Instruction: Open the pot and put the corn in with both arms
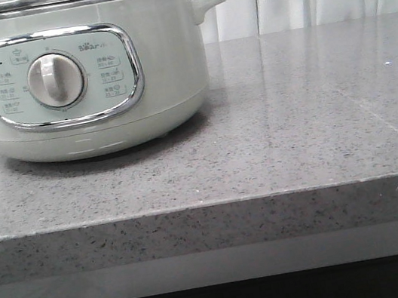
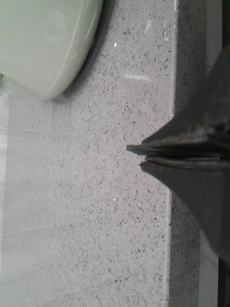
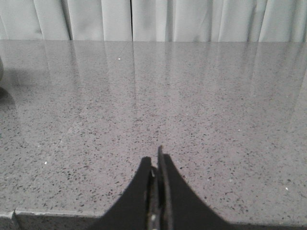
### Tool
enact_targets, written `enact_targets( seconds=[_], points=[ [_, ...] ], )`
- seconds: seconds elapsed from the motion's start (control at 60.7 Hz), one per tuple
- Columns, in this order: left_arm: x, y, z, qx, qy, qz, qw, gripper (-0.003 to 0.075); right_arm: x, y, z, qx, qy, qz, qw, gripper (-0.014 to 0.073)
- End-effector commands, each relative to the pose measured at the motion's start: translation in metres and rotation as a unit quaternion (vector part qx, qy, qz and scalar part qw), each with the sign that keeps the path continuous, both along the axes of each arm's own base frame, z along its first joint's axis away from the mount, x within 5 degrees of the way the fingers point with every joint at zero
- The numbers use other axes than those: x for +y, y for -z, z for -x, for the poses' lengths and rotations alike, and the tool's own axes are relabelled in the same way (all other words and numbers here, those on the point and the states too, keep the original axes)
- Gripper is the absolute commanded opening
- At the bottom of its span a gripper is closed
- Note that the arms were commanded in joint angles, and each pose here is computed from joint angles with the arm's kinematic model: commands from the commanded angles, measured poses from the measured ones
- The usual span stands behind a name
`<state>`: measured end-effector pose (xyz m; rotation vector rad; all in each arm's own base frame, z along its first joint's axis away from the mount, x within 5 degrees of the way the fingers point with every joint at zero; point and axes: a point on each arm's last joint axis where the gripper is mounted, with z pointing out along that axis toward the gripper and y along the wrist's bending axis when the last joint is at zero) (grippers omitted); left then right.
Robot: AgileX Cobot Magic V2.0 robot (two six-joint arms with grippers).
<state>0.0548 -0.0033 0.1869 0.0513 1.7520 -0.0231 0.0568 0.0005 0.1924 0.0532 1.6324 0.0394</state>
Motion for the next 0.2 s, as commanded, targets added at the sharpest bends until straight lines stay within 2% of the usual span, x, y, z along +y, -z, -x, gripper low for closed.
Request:
enact_targets(
  seconds=[0.0, 0.181],
  points=[
    [0.0005, -0.0087, 0.0007, -0.052, -0.004, 0.009, 0.999, -0.0018, -0.0015, -0.0089, 0.0018, -0.05, 0.009, 0.005, 0.999, -0.0069],
    [0.0005, -0.0087, 0.0007, -0.052, -0.004, 0.009, 0.999, -0.0018, -0.0015, -0.0089, 0.0018, -0.05, 0.009, 0.005, 0.999, -0.0069]
  ],
)
